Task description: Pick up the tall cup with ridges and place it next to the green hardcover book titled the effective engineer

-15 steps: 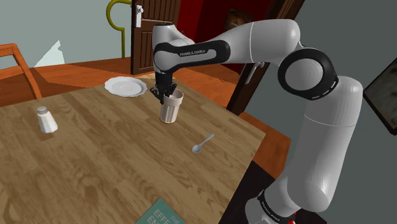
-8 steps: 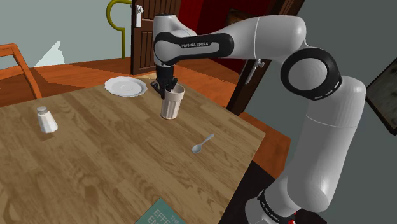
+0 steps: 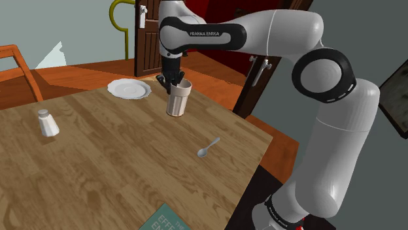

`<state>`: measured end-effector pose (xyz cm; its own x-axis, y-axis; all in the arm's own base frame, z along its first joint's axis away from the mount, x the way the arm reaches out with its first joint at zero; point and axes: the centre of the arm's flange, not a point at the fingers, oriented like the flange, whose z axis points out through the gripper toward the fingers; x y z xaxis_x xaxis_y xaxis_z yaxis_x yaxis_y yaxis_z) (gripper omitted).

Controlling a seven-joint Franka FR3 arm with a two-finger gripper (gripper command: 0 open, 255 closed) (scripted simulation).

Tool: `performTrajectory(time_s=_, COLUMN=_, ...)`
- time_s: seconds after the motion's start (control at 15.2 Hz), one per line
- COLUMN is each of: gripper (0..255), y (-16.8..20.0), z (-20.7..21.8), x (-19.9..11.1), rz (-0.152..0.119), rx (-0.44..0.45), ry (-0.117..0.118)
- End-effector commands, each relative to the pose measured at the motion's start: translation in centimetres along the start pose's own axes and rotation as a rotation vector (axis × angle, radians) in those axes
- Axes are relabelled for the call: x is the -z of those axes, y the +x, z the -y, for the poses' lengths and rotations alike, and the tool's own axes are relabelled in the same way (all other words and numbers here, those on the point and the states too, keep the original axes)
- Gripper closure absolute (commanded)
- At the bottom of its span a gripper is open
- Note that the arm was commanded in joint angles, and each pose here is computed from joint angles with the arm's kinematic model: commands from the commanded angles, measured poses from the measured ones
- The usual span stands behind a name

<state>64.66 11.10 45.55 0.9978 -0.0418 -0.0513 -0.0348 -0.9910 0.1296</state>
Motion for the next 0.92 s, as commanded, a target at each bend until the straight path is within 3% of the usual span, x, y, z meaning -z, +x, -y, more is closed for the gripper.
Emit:
performTrajectory(time_s=0.0, gripper=255, y=0.0, z=-0.2, x=1.0, rz=0.000, rx=0.000, ry=0.000)
performTrajectory(time_s=0.86, gripper=255, y=-0.4, z=-1.1, x=7.8, rz=0.000, rx=0.000, ry=0.000)
